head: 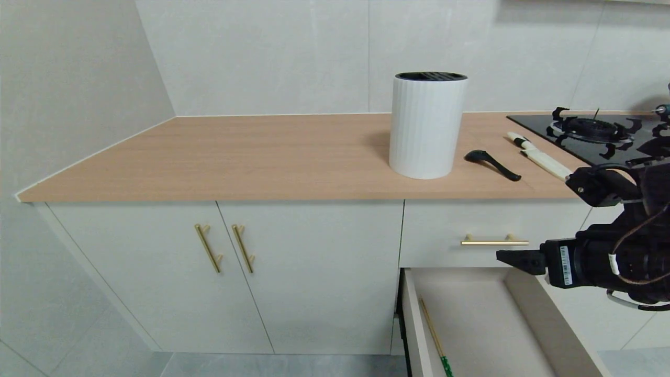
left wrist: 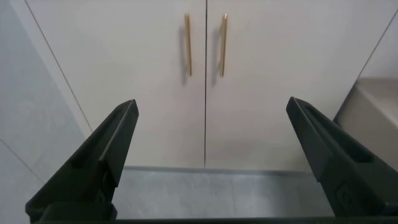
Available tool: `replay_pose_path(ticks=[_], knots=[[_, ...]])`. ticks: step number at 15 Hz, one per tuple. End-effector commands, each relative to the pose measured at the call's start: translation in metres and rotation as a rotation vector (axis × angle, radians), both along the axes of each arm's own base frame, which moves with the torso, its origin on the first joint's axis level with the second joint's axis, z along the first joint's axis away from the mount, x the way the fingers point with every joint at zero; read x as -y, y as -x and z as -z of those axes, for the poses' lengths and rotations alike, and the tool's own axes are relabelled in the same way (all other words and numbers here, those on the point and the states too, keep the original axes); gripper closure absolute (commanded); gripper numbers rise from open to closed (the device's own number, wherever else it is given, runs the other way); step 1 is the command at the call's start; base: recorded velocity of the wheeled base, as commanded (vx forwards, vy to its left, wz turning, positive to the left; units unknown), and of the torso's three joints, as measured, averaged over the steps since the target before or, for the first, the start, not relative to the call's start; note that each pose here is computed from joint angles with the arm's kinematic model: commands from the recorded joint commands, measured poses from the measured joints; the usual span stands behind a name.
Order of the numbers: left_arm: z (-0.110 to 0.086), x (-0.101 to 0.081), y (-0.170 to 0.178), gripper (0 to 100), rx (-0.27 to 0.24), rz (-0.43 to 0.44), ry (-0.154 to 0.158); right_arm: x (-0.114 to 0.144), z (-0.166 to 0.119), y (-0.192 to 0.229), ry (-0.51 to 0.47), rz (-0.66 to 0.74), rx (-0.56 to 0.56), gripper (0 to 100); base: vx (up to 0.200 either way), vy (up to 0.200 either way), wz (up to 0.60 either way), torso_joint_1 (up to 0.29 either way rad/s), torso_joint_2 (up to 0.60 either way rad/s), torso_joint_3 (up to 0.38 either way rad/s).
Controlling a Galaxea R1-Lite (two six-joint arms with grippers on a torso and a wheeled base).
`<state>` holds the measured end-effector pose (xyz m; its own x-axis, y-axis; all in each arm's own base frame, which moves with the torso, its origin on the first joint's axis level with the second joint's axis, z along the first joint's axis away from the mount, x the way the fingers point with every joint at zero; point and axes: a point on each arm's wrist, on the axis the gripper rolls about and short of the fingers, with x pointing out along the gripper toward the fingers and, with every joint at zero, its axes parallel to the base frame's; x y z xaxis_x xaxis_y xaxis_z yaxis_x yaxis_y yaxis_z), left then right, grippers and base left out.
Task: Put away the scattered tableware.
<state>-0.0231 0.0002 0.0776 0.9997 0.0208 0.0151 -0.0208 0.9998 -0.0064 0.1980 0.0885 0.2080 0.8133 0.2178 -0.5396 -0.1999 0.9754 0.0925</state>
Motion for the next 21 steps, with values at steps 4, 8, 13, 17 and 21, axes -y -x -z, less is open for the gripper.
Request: replay_pose_path(ticks=[4,8,13,17,21], knots=[[0.0,0.0,0.0,0,0.0,-0.001,0.0,0.011,-0.031,-0.064,0.05,0.061,0.105,0,0.0,0.0,0.0,0.156,-0.47,-0.312],[0.0,0.0,0.0,0,0.0,-0.001,0.0,0.045,-0.037,-0.125,0.089,-0.011,0.147,0,0.0,0.0,0.0,0.089,-0.24,-0.159],[0.0,0.0,0.0,0,0.0,0.001,0.0,0.071,0.019,-0.184,0.069,-0.064,0.039,0,0.0,0.0,0.0,0.001,-0.01,-0.007],[0.0,0.0,0.0,0,0.0,-0.001,0.0,0.072,0.047,-0.21,0.085,-0.07,0.083,0,0.0,0.0,0.0,0.0,0.0,0.0],[0.0,0.0,0.0,0,0.0,-0.001,0.002,0.072,0.051,-0.216,0.085,-0.069,0.111,0,0.0,0.0,0.0,0.0,0.0,0.0]])
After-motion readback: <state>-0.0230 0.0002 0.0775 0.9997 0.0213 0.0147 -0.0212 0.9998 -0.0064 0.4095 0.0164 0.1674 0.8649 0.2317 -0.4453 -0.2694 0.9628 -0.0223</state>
